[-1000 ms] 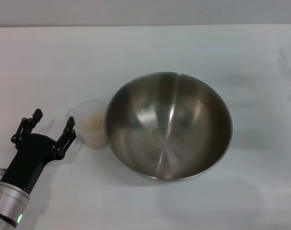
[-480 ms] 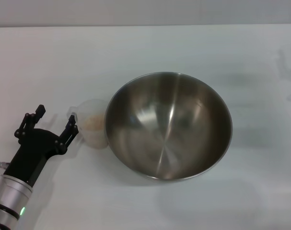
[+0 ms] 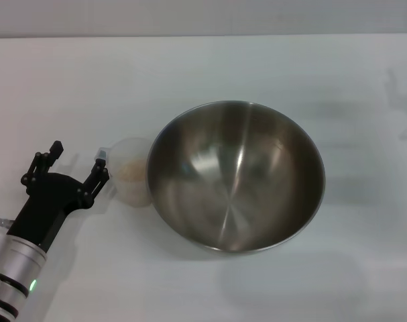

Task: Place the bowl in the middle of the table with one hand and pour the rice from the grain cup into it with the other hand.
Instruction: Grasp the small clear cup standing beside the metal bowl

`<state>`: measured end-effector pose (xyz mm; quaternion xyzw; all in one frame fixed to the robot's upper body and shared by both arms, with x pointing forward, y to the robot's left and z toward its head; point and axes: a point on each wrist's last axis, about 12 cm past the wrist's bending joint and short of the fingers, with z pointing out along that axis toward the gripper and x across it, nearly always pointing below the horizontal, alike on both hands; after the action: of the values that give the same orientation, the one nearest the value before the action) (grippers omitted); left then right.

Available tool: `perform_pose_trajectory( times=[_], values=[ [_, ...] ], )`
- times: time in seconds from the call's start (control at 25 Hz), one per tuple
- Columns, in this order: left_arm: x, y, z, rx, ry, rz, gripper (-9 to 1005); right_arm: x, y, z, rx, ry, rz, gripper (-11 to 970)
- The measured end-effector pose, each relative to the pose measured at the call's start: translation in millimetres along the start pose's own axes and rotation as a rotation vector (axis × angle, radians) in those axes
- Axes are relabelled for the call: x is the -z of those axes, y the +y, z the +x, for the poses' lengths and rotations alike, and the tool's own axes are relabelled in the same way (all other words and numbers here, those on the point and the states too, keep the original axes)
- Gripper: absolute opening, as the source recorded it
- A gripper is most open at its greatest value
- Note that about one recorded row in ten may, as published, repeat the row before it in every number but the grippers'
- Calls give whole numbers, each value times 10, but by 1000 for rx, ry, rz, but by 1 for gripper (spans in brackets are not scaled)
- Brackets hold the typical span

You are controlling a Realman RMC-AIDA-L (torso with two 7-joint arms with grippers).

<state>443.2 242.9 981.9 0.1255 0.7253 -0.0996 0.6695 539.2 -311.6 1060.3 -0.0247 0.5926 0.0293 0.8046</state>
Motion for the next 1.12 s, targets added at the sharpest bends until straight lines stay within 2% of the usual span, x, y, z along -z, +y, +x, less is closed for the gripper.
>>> perform_pose_trajectory(
  times=[0.28, 0.52, 1.12],
  values=[
    [-23, 22, -1, -1, 6, -10, 798, -25, 8, 3, -2, 4, -1, 551],
    [-35, 8, 16, 3, 24, -6, 749, -30, 9, 1, -3, 2, 4, 552],
    [-61, -18, -4, 2, 15, 8, 187, -29, 23, 5, -7, 3, 3, 551]
  ],
)
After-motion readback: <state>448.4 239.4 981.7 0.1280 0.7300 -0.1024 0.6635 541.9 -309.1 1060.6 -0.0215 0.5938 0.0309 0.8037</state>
